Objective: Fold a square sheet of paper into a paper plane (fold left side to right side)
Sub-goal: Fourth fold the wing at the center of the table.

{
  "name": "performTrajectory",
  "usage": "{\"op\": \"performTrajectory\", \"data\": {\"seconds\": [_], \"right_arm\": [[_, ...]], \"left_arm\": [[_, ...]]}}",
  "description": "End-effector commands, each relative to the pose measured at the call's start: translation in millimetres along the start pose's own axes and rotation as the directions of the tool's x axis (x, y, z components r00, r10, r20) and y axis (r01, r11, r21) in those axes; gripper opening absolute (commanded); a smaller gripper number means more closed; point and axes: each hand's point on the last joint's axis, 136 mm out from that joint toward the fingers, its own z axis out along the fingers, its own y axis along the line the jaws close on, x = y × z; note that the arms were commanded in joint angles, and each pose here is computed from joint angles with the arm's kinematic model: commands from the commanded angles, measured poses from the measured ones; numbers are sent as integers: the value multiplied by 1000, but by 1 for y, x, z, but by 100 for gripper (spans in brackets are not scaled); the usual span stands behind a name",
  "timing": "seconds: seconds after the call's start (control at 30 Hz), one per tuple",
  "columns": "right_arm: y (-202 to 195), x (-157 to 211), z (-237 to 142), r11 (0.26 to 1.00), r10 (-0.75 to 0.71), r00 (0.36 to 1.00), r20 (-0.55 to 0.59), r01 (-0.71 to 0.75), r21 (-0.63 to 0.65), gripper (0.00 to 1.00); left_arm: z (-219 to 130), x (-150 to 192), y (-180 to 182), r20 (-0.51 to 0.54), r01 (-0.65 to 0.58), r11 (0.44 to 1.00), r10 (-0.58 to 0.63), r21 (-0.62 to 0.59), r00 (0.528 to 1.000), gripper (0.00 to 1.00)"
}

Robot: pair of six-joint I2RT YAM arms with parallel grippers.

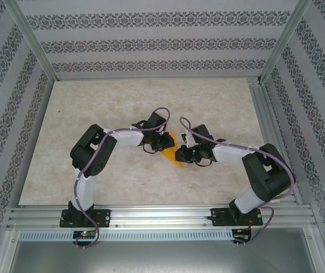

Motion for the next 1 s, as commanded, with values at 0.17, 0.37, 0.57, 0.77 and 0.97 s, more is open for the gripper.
{"op": "performTrajectory", "data": {"seconds": [0.17,0.37,0.57,0.77,0.97], "right_arm": [[-15,3,3,998,-14,1000,-19,15,66,13],[-19,2,1,996,-13,1000,-14,14,92,14],[-16,-2,-6,990,-45,999,-11,46,132,14],[-19,4,1,989,-41,998,-39,46,140,14],[-12,6,1,992,-47,998,-44,51,113,14]], "left_arm": [[7,2,16,-14,18,999,-18,-40,1000,23],[8,3,17,-15,19,999,-19,-43,1000,23],[8,2,17,-13,20,999,-20,-42,1000,23],[9,2,18,-15,21,999,-22,-41,1000,23],[9,3,17,-16,21,999,-22,-40,1000,23]]}}
